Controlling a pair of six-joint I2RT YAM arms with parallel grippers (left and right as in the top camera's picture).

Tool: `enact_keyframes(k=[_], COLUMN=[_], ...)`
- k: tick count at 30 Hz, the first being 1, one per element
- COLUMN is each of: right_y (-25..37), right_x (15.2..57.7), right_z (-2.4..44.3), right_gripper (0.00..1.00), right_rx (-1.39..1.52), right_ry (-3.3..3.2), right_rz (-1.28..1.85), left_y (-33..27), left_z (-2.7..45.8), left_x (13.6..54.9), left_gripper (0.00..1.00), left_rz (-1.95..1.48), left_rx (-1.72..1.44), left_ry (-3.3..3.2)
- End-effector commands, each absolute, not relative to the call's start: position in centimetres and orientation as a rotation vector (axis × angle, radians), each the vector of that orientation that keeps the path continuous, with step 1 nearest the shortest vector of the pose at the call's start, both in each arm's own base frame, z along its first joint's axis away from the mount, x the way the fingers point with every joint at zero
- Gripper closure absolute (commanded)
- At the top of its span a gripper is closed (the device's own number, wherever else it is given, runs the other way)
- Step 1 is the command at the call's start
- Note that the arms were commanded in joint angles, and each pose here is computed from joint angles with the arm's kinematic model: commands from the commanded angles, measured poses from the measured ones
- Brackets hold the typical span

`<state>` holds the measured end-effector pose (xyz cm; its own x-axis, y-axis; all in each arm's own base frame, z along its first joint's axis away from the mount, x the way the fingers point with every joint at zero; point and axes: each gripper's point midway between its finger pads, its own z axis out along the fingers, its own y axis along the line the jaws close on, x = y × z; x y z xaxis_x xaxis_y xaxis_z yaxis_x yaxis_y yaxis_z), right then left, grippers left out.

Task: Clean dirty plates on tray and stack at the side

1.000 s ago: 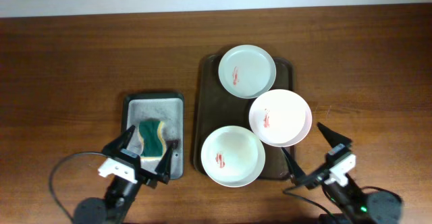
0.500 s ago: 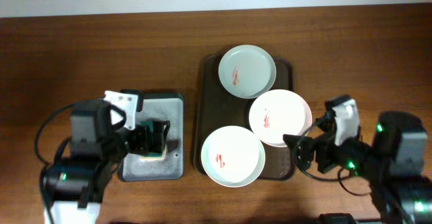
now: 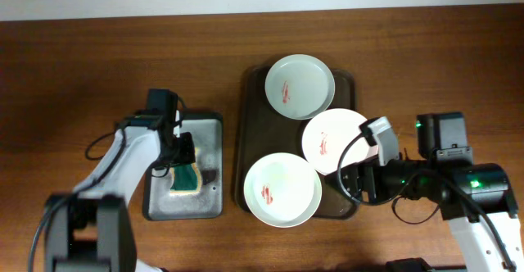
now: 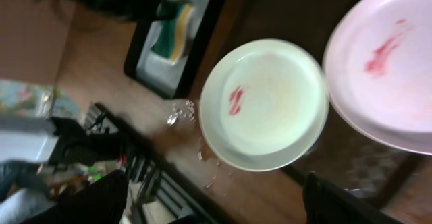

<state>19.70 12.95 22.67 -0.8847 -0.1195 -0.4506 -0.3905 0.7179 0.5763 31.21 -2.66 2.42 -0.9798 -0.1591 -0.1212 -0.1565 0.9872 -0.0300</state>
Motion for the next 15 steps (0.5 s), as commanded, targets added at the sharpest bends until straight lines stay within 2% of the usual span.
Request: enact_keyframes(k=[1,2,3,8,9,10,12,15], right_y=[13.3,13.0,12.8,13.7,13.7,13.8,13.8,13.8], right_x=[19.1,19.1,19.1,18.3,18.3,18.4,18.5,18.5], right_z=[22.0,21.3,21.0,20.4,20.4,20.4,20.5,20.5], right_gripper=[0.17,0.17,0.17,0.18,0.19,0.19,0.19,0.18], right_rx=[-0.420,-0.395,-0.389,-0.450,-0.453,-0.454,-0.455,-0.454], right_ry=[2.592,2.634,2.652,2.680,2.677,2.671,2.666,2.666], right_rz=[0.911,0.839,0.804,0.781,0.782,0.781,0.781,0.781], left_y=[-3.4,-3.2,-3.2,-3.3,-3.4,-3.4,-3.4,-4.0], left_z=[-0.6,-1.2,-1.4,0.2,1.3,3.0,4.6,6.5], left_x=[30.7,30.8,31.0,31.5,31.6,31.5,31.3,30.0], left_gripper=[0.78,0.86,1.00,1.00,0.92,0.50,0.32,0.22], left_rz=[-0.092,-0.075,-0.068,-0.071,-0.081,-0.085,-0.084,-0.137], left_rx=[-0.192,-0.193,-0.192,-0.192,-0.193,-0.193,-0.193,-0.196], left_ry=[3.087,3.090,3.087,3.085,3.092,3.099,3.105,3.135])
